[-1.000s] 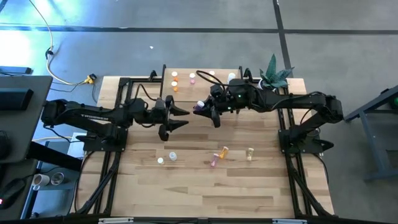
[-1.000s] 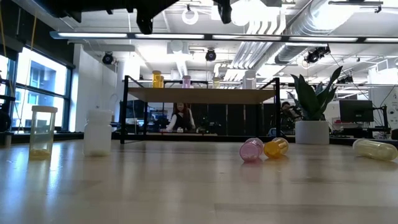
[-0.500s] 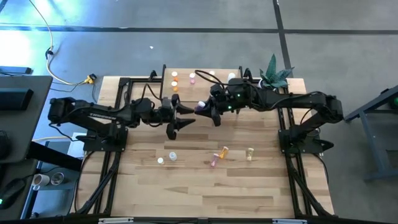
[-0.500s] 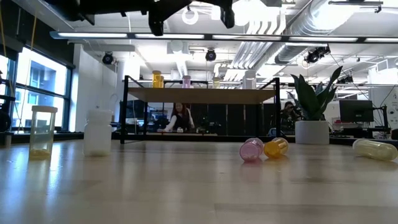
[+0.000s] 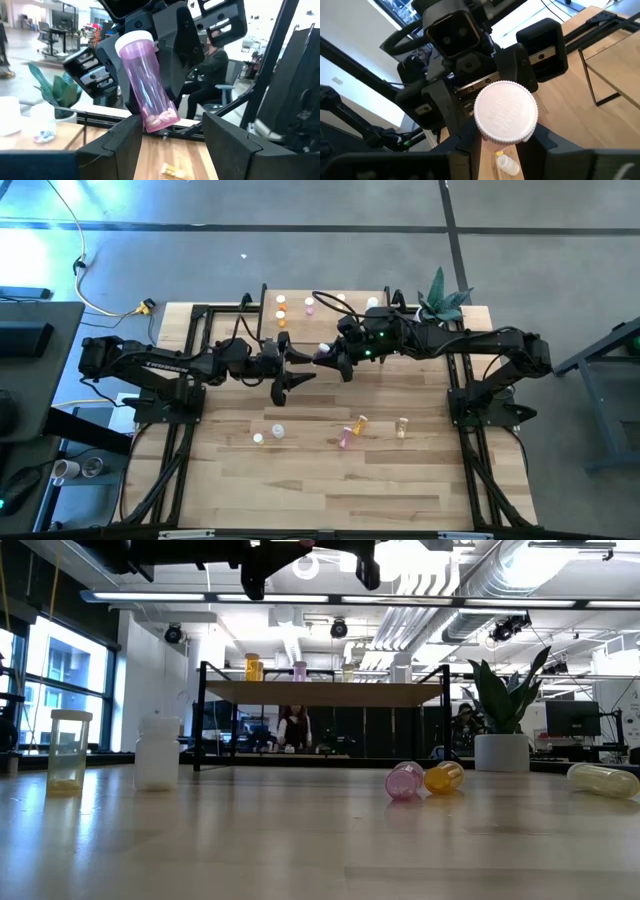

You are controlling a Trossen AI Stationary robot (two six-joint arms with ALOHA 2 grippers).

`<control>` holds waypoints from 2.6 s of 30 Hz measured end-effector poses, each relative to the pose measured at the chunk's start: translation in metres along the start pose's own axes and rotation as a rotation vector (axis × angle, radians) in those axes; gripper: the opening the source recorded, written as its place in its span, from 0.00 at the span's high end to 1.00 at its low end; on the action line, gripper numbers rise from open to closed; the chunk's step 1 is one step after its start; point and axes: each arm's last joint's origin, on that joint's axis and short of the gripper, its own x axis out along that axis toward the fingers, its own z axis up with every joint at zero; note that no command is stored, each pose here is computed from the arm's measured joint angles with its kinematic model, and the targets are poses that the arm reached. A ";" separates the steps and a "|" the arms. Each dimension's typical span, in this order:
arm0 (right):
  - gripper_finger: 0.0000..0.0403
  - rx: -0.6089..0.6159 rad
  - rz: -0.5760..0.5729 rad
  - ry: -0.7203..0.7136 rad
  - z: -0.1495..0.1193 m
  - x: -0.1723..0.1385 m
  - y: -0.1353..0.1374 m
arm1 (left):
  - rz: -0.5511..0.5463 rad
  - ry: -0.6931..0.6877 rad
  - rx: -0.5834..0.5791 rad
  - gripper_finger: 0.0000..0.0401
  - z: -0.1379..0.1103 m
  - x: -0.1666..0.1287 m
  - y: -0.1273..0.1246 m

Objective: Pick and place medicine bottles onto shelf by color
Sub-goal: Put the right pink pill bottle on the shelf aligned with the other pink pill bottle

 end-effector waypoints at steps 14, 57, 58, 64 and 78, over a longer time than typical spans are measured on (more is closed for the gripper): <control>0.79 -0.004 0.000 0.017 -0.001 0.000 0.000 | -0.011 0.029 -0.159 0.51 -0.001 -0.001 0.006; 0.79 0.001 -0.004 0.005 -0.013 0.012 0.013 | -0.117 0.079 -0.402 0.69 -0.001 -0.002 0.009; 0.79 0.001 -0.004 0.005 -0.013 0.012 0.013 | -0.118 0.079 -0.402 0.70 -0.001 -0.002 0.009; 0.79 0.001 -0.006 0.002 -0.013 0.011 0.013 | -0.121 0.080 -0.404 0.72 -0.001 -0.002 0.009; 0.79 -0.003 0.007 -0.017 -0.014 0.017 0.015 | -0.139 0.085 -0.426 0.75 -0.001 -0.002 0.008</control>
